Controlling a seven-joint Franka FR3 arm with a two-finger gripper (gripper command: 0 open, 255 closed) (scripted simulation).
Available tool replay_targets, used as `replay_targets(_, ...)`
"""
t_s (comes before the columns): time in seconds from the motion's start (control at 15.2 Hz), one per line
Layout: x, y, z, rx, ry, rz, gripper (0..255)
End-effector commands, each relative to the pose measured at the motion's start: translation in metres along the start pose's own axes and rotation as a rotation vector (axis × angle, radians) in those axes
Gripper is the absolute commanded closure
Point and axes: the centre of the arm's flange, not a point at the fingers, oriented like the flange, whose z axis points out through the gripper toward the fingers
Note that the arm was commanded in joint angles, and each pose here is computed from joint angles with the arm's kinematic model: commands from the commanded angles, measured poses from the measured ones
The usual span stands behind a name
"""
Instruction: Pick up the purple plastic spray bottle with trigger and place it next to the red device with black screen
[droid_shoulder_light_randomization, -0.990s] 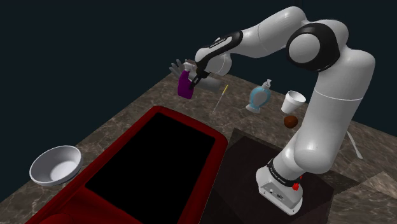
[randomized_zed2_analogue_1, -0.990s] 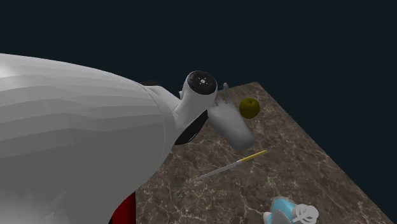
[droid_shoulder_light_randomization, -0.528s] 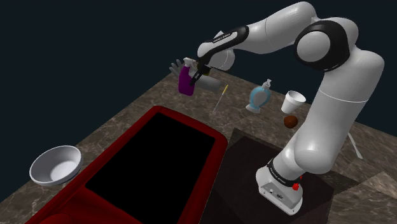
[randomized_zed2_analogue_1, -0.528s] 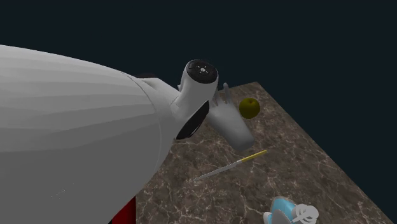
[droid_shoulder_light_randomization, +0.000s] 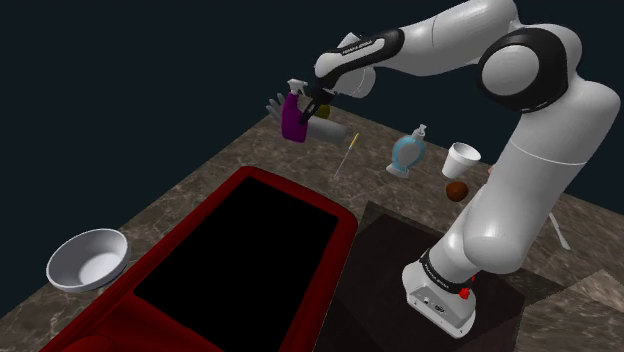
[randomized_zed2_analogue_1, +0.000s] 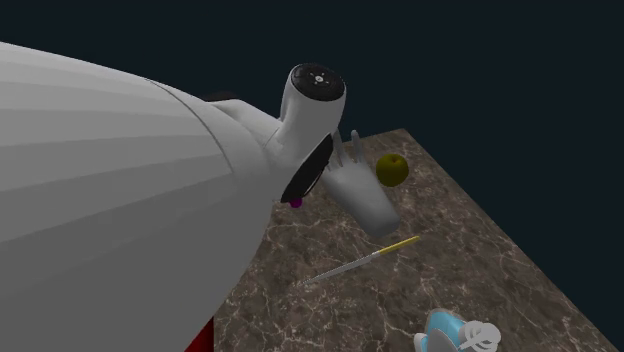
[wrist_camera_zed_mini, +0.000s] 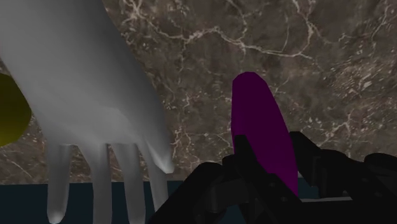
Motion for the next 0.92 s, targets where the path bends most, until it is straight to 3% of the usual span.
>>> replay_targets(0.0, 0.003, 0.000, -0.010, 0.000, 0.000, 0.000, 255)
replay_targets(0.86, 0.029, 0.000, -0.074, 0.000, 0.000, 0.000, 255)
